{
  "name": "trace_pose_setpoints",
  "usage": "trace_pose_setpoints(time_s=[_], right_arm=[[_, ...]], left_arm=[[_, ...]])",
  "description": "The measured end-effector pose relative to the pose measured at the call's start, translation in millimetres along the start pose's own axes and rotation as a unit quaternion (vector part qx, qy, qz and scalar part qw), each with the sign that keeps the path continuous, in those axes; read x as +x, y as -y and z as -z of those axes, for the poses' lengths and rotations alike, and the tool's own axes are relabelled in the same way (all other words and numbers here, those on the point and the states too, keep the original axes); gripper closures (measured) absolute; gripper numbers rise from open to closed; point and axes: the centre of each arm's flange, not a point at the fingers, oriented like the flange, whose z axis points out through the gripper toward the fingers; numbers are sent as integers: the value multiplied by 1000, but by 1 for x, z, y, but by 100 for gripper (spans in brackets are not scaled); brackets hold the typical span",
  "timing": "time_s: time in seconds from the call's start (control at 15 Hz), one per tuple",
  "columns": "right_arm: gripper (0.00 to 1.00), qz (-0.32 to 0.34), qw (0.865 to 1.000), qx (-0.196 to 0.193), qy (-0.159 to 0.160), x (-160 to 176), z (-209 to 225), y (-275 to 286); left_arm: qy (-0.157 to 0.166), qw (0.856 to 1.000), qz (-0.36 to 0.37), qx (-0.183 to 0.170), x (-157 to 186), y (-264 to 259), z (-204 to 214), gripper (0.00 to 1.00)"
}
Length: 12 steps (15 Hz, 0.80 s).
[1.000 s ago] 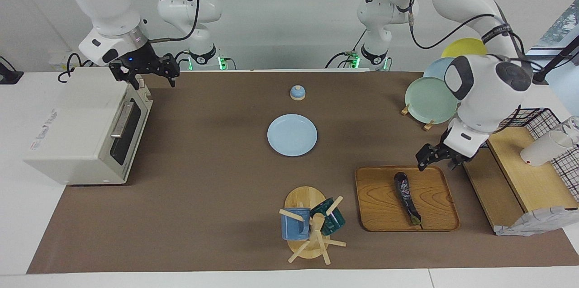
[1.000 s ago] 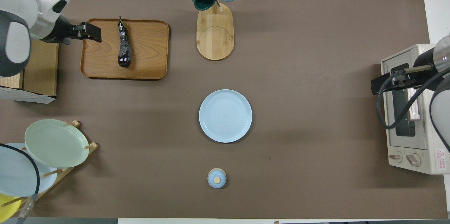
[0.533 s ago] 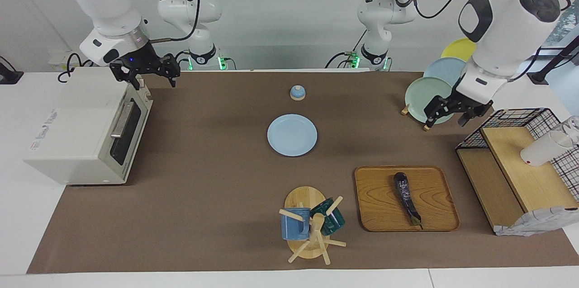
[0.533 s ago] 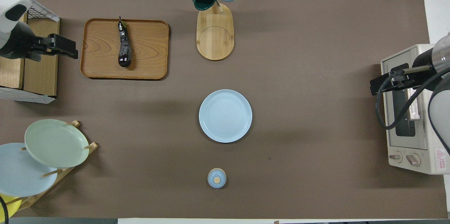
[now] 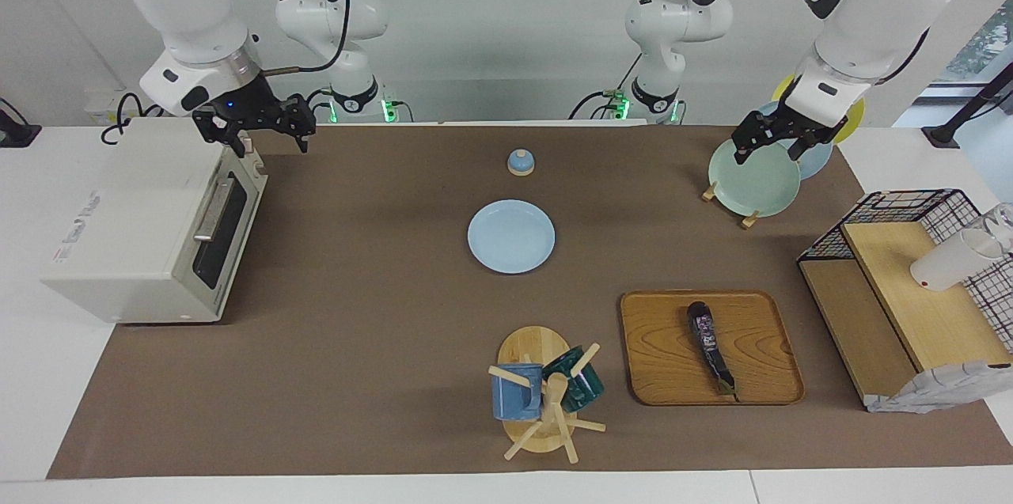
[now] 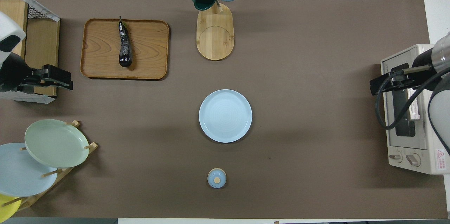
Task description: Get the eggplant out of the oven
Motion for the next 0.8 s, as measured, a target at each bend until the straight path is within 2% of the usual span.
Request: trace_pose_setpoints(time_s=[0.8], right_arm=[[0,0,1000,0,0,0,0,0]], left_arm=[[13,1000,-1,3,-11,-6,6,0]])
